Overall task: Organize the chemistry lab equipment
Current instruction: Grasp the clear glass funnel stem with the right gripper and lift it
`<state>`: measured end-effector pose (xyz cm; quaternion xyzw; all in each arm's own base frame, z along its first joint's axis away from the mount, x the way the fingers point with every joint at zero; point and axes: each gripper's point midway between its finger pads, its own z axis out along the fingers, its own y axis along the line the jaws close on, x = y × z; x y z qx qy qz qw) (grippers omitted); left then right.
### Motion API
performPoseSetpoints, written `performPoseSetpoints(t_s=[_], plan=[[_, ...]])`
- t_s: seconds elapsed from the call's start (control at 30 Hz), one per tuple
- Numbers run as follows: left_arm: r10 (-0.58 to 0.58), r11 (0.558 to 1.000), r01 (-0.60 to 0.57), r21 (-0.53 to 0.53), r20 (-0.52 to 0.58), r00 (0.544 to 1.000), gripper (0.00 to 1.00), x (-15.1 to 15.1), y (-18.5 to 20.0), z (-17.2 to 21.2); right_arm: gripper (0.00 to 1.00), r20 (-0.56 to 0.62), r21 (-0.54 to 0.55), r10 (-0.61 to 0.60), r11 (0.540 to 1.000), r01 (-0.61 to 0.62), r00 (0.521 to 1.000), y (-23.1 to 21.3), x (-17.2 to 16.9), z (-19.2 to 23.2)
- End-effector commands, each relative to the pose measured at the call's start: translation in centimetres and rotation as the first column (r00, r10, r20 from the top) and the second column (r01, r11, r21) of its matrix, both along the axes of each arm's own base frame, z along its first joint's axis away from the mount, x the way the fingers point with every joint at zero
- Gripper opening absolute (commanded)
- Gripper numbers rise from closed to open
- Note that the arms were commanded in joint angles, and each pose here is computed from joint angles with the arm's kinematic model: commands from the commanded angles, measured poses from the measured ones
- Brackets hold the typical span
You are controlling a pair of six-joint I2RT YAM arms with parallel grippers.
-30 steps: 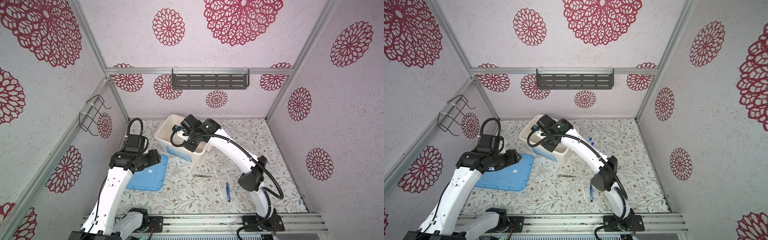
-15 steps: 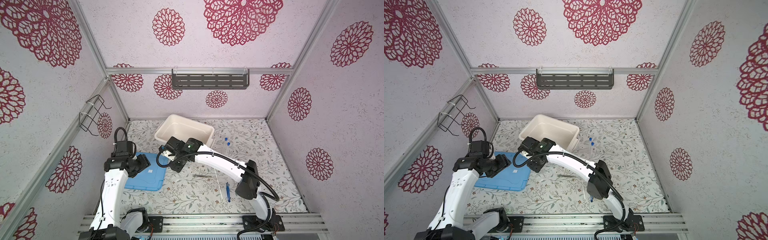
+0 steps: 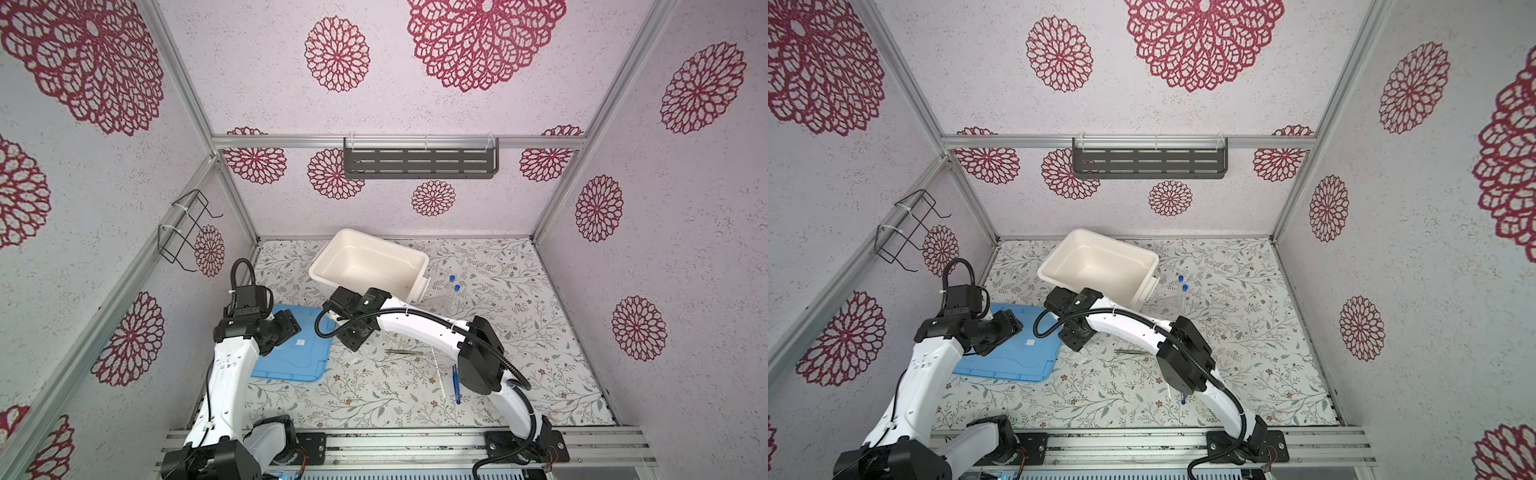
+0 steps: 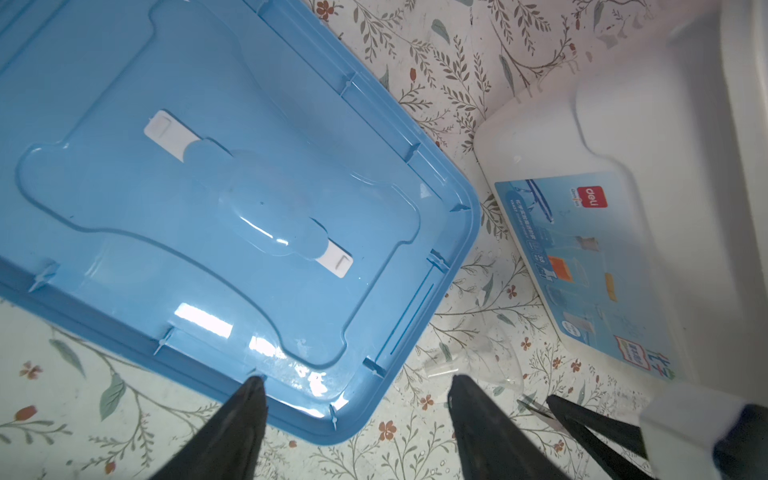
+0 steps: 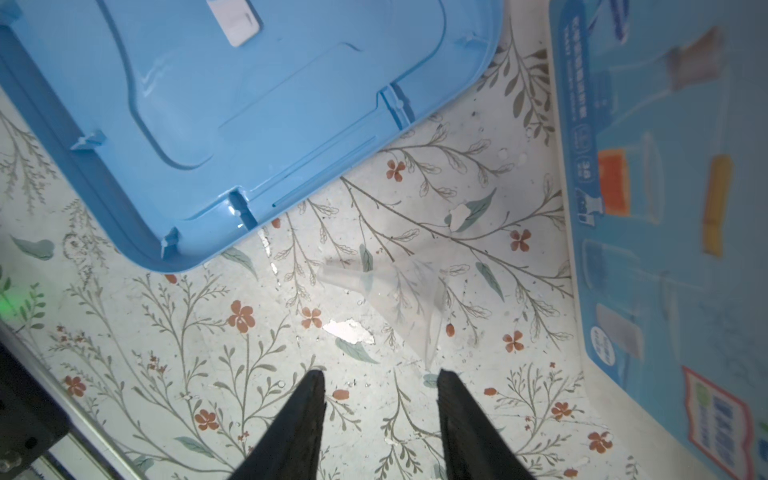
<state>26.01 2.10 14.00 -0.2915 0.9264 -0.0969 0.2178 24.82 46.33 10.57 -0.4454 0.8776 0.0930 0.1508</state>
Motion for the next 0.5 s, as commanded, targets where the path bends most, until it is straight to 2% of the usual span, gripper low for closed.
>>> performPoseSetpoints(t_s=[0.0, 0.1, 0.33, 0.47], plan=[[0.007, 1.000, -0.008, 0.018, 0.023, 1.000, 0.73, 0.4, 0.5, 0.0, 0.48, 0.002, -0.009, -0.013, 1.000, 0.013, 1.000, -0.2, 0.6, -0.5], [0.003, 1.000, -0.003, 0.011, 0.025, 1.000, 0.73, 0.5, 0.4, 0.0, 0.48, -0.013, -0.027, -0.014, 1.000, 0.014, 1.000, -0.5, 0.9, -1.5], [-0.003, 1.000, 0.003, -0.020, 0.027, 1.000, 0.73, 0.9, -0.1, -0.3, 0.45, -0.090, 0.010, 0.039, 0.999, -0.039, 0.995, 0.0, 0.0, -2.6], [-0.006, 0.999, 0.007, -0.044, 0.023, 1.000, 0.73, 1.0, -0.5, -0.4, 0.38, -0.110, 0.028, 0.074, 0.997, -0.071, 0.991, 0.4, -0.5, -2.8]])
